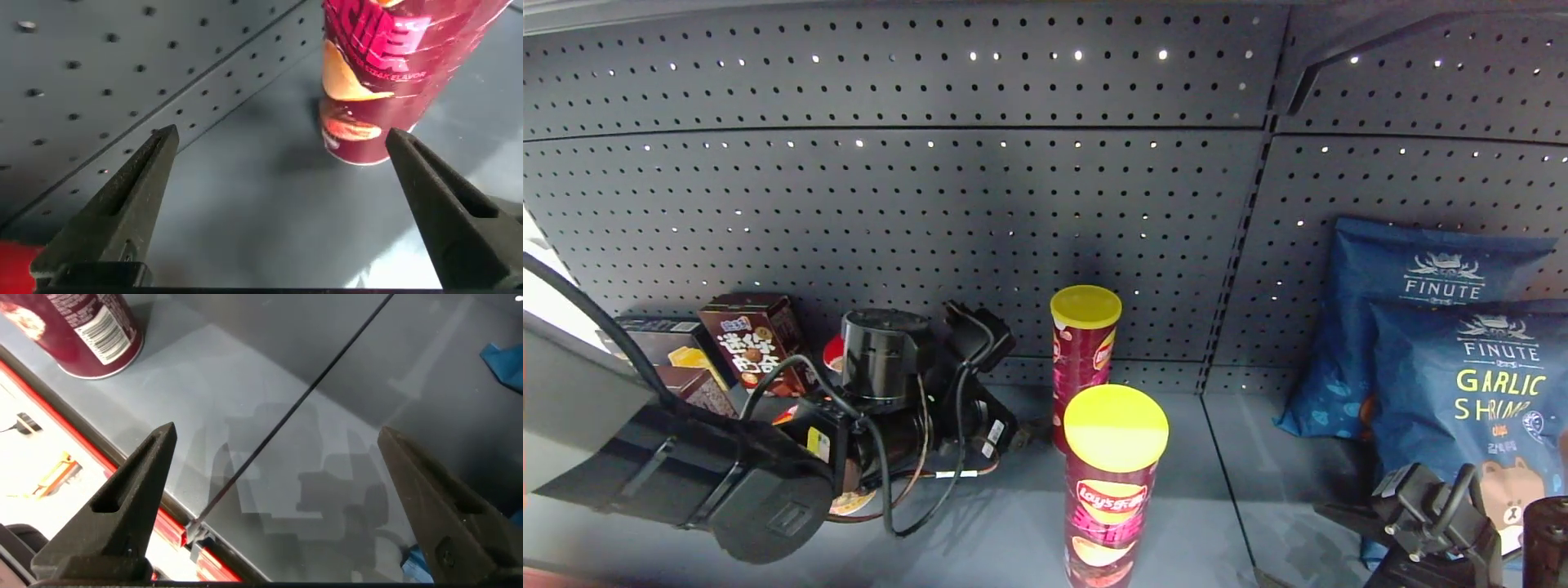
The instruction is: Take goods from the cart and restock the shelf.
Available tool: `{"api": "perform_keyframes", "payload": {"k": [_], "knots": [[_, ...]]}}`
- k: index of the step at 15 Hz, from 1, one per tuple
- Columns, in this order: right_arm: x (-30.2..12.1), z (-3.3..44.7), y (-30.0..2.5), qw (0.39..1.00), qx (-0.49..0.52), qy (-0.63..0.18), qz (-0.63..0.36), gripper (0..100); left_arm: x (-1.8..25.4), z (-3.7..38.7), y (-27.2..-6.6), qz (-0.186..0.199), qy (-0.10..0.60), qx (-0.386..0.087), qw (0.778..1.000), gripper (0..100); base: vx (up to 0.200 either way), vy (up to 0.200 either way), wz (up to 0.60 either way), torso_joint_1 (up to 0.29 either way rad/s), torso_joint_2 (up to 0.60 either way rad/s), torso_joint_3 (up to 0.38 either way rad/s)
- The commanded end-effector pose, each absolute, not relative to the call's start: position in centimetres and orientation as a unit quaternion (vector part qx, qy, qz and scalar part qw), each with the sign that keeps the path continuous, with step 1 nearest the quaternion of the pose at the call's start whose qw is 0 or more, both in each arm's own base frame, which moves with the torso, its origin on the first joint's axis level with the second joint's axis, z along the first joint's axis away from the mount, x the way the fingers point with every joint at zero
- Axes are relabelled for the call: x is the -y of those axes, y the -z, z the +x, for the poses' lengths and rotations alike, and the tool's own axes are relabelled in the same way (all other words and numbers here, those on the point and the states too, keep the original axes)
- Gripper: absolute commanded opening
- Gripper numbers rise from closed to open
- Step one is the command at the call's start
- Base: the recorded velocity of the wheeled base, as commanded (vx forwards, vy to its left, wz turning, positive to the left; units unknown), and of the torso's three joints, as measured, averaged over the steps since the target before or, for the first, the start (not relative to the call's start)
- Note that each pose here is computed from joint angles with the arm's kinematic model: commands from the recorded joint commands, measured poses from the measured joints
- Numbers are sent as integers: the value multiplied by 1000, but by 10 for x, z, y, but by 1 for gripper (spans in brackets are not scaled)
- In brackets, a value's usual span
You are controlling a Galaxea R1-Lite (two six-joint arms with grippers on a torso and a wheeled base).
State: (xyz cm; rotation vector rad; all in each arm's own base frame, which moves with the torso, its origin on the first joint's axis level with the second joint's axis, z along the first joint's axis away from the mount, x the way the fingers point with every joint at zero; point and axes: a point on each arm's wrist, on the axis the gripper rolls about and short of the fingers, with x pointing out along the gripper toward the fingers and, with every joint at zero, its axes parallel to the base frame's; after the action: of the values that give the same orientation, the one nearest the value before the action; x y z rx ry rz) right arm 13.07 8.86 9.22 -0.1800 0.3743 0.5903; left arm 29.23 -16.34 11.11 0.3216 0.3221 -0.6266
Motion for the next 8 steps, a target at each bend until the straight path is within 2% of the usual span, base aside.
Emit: {"api": "perform_keyframes", "payload": {"k": [1,8], "knots": [[-88,130,-92,935,-184,-289,-88,100,163,297,-103,159,301,-168,925,100,0,0,0,0,0,0],[-88,130,-91,935,-187,-288,-89,100,169,316,-95,163,279,-169,931,100,0,0,0,0,0,0]]}}
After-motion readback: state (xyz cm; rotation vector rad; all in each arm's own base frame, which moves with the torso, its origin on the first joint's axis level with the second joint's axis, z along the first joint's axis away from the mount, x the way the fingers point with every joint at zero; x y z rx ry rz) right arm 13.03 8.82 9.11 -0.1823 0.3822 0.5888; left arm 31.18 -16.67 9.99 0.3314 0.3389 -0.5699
